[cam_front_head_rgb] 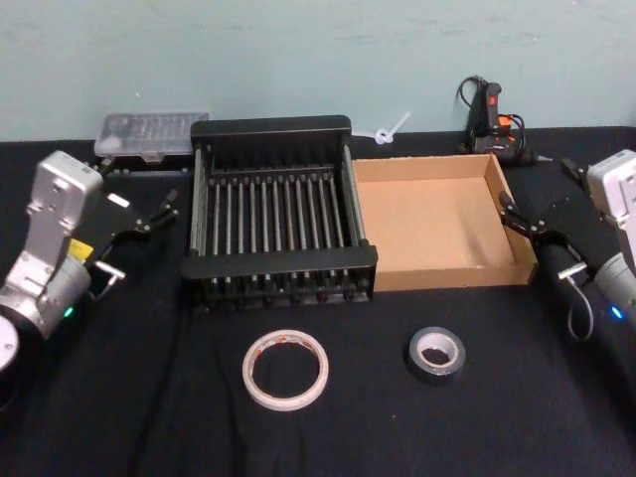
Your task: Pick up the white tape and place it into the black box , Pick up the silver tape and place it into the brown box.
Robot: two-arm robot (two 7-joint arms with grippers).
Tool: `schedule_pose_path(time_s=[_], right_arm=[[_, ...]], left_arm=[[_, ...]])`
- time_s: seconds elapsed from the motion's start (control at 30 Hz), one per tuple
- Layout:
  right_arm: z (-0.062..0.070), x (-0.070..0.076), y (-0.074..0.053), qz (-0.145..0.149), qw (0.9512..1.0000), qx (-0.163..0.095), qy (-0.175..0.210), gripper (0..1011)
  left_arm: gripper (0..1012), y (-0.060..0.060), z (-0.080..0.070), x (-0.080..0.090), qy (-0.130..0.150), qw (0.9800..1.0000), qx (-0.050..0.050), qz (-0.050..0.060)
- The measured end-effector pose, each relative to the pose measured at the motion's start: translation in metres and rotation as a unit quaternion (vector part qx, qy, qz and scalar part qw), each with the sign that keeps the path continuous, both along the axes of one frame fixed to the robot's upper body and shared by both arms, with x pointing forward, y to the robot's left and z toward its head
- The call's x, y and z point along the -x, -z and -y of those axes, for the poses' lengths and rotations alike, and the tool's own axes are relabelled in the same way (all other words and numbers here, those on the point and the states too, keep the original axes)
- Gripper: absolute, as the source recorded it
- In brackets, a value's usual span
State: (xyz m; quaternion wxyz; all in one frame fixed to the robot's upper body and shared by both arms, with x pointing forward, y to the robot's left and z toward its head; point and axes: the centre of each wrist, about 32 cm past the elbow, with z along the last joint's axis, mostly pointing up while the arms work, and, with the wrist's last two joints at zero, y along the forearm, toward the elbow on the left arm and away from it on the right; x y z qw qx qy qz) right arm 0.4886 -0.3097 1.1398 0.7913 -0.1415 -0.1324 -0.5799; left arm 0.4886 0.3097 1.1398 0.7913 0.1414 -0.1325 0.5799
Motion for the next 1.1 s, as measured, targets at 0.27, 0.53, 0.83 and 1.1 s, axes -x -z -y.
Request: schedule_pose_path(time_s=[0.27, 0.53, 0.83, 1.1], right_arm=[[0.0000, 0.0000, 0.0000, 0.000, 1.0000, 0.000, 0.000, 1002], [0.0000, 0.0000, 0.0000, 0.000, 1.0000, 0.000, 0.000, 1002], [0.0000, 0.0000, 0.0000, 0.000, 1.0000, 0.000, 0.000, 1002], [0.0000, 0.0000, 0.0000, 0.000, 1.0000, 0.000, 0.000, 1002]], left_arm=[[1001, 0.0000, 0.0000, 0.0000, 0.000, 1.0000, 0.000, 0.000], [1001, 0.0000, 0.0000, 0.0000, 0.000, 1.0000, 0.000, 0.000], [1001, 0.0000, 0.0000, 0.0000, 0.000, 1.0000, 0.000, 0.000], [1001, 0.0000, 0.0000, 0.0000, 0.000, 1.0000, 0.000, 0.000]])
